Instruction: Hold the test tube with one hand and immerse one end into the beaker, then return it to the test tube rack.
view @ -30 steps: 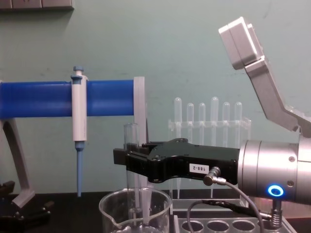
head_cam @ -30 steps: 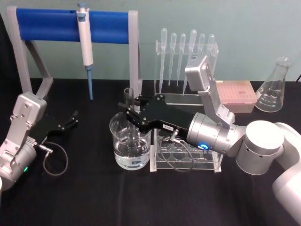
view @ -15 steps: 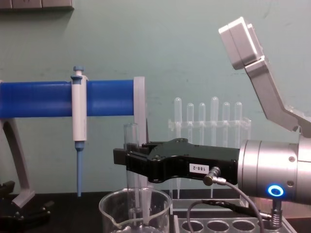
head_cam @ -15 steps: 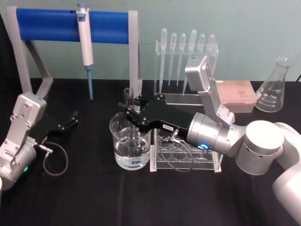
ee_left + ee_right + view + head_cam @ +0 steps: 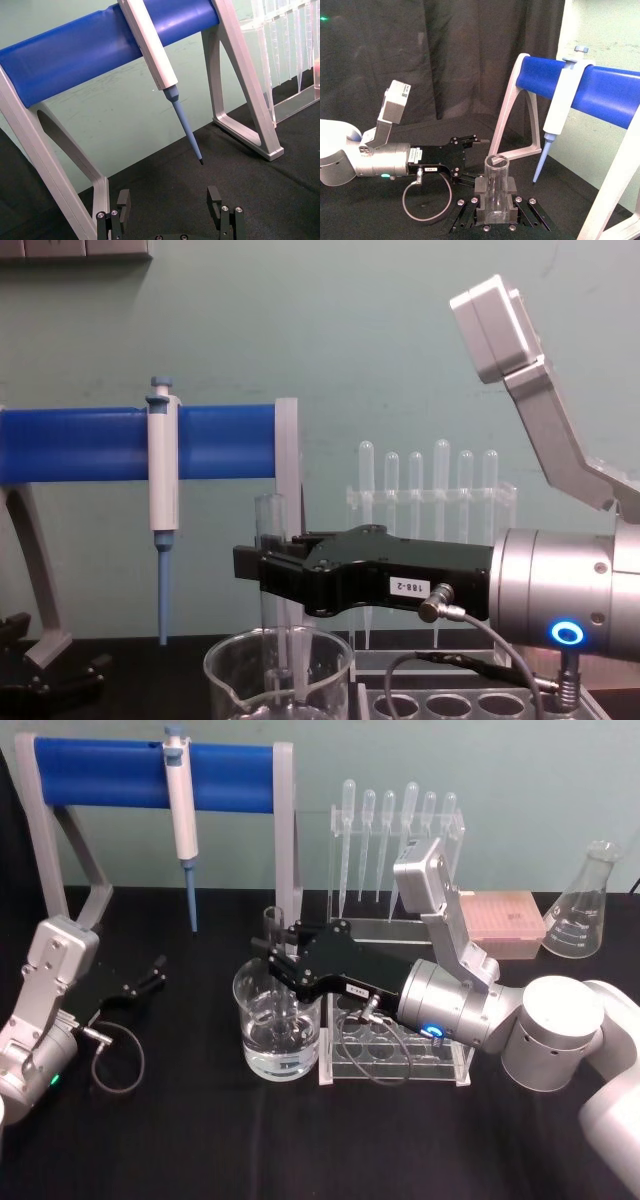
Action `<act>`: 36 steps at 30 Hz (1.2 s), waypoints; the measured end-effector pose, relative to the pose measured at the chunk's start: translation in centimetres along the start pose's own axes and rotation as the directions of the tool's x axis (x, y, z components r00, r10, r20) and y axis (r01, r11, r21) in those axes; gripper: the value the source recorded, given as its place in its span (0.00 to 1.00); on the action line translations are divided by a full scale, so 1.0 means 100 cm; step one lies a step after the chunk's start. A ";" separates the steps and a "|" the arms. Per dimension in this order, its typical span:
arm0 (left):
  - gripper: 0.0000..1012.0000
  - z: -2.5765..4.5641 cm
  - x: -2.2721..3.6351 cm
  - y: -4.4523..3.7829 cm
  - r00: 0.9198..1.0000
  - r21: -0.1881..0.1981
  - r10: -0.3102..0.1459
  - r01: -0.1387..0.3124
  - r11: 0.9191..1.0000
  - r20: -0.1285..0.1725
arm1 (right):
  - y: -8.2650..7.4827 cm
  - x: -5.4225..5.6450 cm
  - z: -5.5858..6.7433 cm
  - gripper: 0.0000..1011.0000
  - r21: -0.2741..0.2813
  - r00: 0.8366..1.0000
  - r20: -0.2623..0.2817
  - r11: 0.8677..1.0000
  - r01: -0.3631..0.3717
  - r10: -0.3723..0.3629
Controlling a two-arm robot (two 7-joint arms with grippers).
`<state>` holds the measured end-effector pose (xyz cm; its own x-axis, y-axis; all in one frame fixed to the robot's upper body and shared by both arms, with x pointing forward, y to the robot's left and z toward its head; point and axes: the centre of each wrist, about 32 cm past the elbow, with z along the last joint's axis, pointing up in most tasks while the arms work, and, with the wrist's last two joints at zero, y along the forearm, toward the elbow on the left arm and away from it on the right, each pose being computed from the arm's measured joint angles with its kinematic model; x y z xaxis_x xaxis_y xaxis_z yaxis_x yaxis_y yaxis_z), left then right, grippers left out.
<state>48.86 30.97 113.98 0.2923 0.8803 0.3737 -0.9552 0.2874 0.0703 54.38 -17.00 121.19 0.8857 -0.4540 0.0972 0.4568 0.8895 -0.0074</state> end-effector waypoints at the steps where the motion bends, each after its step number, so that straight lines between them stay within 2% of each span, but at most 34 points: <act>1: 0.99 0.0000 0.0000 0.0000 1.000 0.000 0.000 0.000 1.000 0.000 | 0.000 0.000 0.000 0.24 0.000 1.000 0.000 1.000 0.000 0.000; 36: 0.99 0.0000 0.0000 0.0000 1.000 0.000 0.000 0.000 1.000 0.000 | 0.000 0.000 0.000 0.24 0.000 1.000 0.000 1.000 0.000 0.000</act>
<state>48.86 30.97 113.98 0.2923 0.8803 0.3737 -0.9552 0.2873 0.0703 54.38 -17.00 121.19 0.8857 -0.4540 0.0972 0.4568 0.8896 -0.0074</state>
